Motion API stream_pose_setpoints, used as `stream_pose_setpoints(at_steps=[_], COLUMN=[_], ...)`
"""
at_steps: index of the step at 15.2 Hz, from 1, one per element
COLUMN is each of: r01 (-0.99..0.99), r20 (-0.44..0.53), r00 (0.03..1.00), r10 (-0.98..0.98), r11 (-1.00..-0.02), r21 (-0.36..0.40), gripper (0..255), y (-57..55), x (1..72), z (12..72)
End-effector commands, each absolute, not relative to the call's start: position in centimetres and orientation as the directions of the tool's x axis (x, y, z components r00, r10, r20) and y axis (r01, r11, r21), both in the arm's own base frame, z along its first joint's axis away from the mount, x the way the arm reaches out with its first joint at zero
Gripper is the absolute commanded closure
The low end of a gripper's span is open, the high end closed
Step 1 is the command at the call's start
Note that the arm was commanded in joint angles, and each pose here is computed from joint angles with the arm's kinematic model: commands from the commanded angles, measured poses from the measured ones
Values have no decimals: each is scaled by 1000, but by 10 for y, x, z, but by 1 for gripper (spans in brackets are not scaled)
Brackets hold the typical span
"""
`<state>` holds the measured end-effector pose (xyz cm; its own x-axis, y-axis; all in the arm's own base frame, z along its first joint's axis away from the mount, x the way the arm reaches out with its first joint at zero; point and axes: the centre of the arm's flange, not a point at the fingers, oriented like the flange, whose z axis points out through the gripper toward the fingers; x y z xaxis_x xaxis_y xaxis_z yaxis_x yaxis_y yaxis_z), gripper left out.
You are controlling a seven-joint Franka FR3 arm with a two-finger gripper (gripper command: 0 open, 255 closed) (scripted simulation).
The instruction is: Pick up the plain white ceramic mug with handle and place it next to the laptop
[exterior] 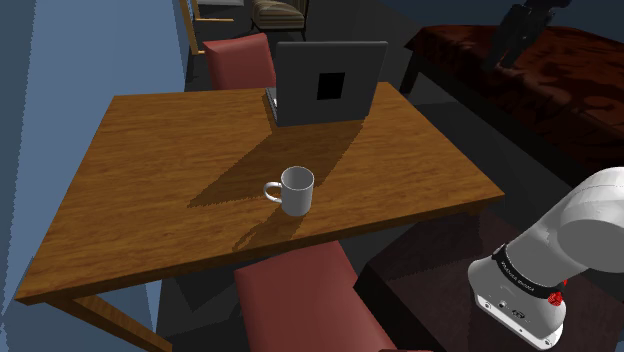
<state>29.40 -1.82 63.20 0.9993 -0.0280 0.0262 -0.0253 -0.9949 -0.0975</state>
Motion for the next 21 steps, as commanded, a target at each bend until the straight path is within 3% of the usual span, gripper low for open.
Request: stream_pose_setpoints(at_steps=[1,21], r01=[-25,-72], r20=[26,113], r00=[999,991], r10=[-28,-77], r11=[-995,-996], r21=[-98,-52], gripper=[0,0], y=[-18,192], x=[294,363], z=[632,483])
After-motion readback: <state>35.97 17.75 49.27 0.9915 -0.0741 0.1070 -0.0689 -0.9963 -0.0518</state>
